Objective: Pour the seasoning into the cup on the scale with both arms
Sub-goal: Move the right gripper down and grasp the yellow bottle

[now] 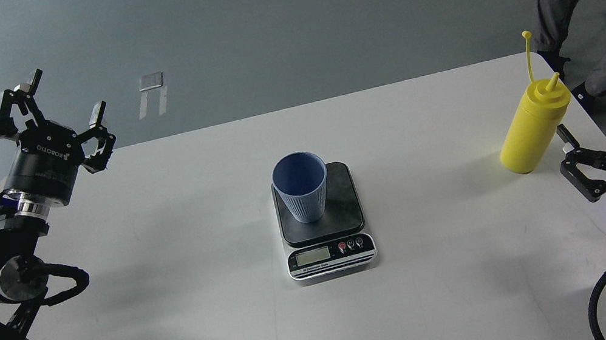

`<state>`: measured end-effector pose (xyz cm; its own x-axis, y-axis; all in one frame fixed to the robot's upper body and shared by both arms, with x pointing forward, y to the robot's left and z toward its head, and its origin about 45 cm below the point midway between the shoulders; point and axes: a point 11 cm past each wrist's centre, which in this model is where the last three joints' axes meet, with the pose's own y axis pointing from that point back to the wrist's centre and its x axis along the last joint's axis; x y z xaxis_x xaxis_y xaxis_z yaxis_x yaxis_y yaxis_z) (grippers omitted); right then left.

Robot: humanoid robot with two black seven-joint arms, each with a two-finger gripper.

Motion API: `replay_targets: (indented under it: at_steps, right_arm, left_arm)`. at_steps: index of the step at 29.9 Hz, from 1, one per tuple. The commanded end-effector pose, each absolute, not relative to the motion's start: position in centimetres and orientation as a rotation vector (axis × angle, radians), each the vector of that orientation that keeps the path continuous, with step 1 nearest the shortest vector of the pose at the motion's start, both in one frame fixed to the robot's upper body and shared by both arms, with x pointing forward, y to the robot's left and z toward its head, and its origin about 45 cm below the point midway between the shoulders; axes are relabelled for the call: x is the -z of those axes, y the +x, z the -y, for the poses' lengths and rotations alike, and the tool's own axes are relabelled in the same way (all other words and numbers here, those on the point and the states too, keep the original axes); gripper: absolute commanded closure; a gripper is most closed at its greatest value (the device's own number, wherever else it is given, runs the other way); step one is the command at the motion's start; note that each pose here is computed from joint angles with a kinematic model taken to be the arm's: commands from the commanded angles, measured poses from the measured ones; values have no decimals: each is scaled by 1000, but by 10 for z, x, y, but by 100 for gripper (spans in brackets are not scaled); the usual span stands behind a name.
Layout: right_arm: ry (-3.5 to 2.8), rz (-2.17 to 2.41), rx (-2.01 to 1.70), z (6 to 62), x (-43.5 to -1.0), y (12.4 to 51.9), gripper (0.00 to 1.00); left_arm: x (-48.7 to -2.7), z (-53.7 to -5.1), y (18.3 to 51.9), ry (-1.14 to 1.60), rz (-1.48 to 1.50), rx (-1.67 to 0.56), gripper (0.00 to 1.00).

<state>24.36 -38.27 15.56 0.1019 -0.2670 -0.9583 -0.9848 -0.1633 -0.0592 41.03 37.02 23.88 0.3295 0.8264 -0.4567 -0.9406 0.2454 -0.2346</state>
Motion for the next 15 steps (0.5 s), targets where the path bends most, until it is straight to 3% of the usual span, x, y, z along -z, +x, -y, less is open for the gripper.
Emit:
replay_targets:
  at_steps: [1, 6, 15]
  right_arm:
    - [-1488, -1292, -1173, 383, -132, 239, 0]
    - [-1393, -1281, -1249, 374, -105, 239, 0]
    - [-1369, -1244, -1272, 362, -98, 261, 0]
  left_arm:
    - [-238, -370, 410, -510, -262, -1222, 2]
    - [-237, -369, 410, -507, -263, -1223, 2]
    - [-236, -368, 409, -503, -265, -1221, 2]
